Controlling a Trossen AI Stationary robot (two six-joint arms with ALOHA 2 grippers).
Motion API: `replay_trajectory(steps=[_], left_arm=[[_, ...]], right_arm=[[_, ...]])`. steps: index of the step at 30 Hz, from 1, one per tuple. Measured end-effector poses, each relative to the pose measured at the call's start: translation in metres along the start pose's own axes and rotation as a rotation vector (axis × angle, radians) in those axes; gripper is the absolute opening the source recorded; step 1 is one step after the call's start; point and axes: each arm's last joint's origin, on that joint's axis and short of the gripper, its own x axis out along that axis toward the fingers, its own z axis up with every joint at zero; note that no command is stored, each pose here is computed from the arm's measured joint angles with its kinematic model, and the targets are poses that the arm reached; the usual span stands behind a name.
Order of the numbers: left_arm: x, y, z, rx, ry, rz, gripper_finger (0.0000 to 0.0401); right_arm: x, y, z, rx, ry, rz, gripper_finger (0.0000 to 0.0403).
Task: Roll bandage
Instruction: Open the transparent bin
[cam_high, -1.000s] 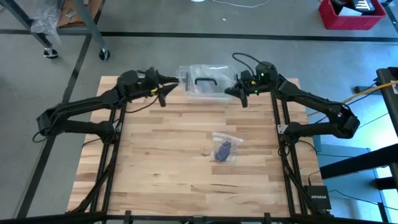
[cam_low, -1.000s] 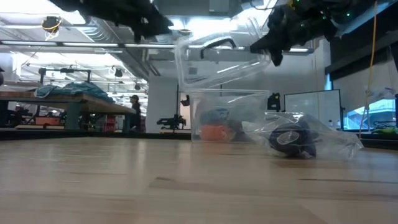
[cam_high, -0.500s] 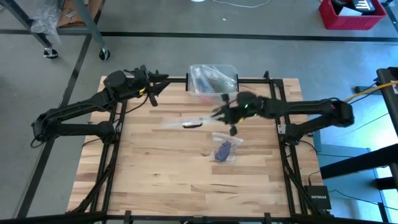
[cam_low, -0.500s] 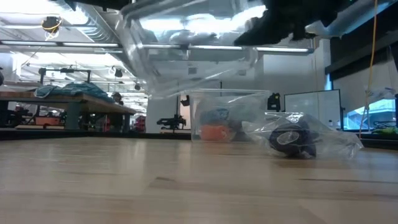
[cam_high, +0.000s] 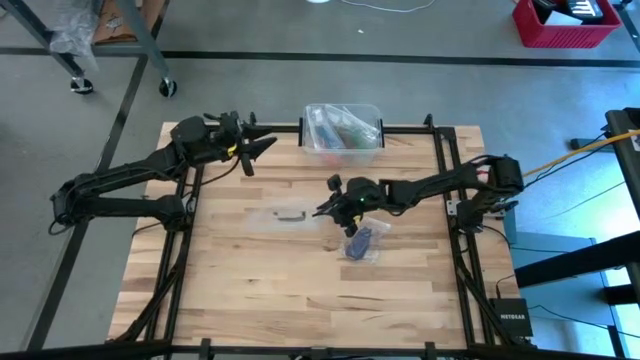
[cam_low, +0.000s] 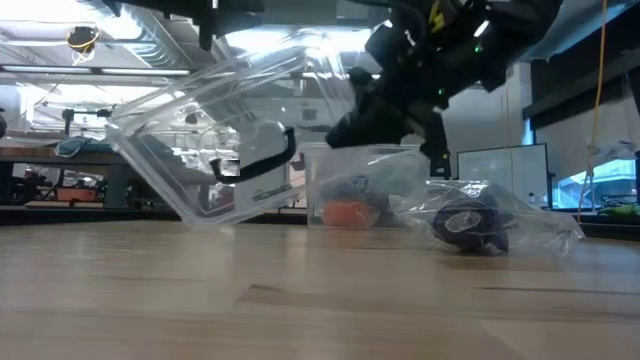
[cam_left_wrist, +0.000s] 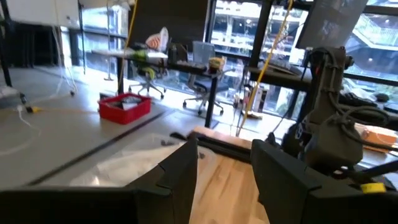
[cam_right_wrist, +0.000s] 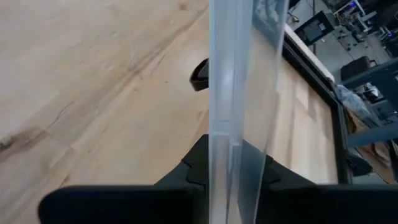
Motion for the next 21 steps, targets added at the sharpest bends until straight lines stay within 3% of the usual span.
replay_trajectory(steps=[7, 15, 21], left_arm=[[0.000, -0.004, -0.009, -0.025, 0.090, -0.012, 0.0143], [0.000, -0.005, -0.012, -0.022, 0.120, -0.016, 0.0143], [-0.001, -0.005, -0.015, -0.024, 0.153, -0.011, 0.0143]], right_arm=[[0.021, 0.012, -0.012, 0.024, 0.015, 0.020, 0.0076], [0.014, 0.012, -0.002, 0.169, 0.035, 0.051, 0.0191], [-0.012, -0.005, 0.015, 0.199, 0.183, 0.161, 0.0248]])
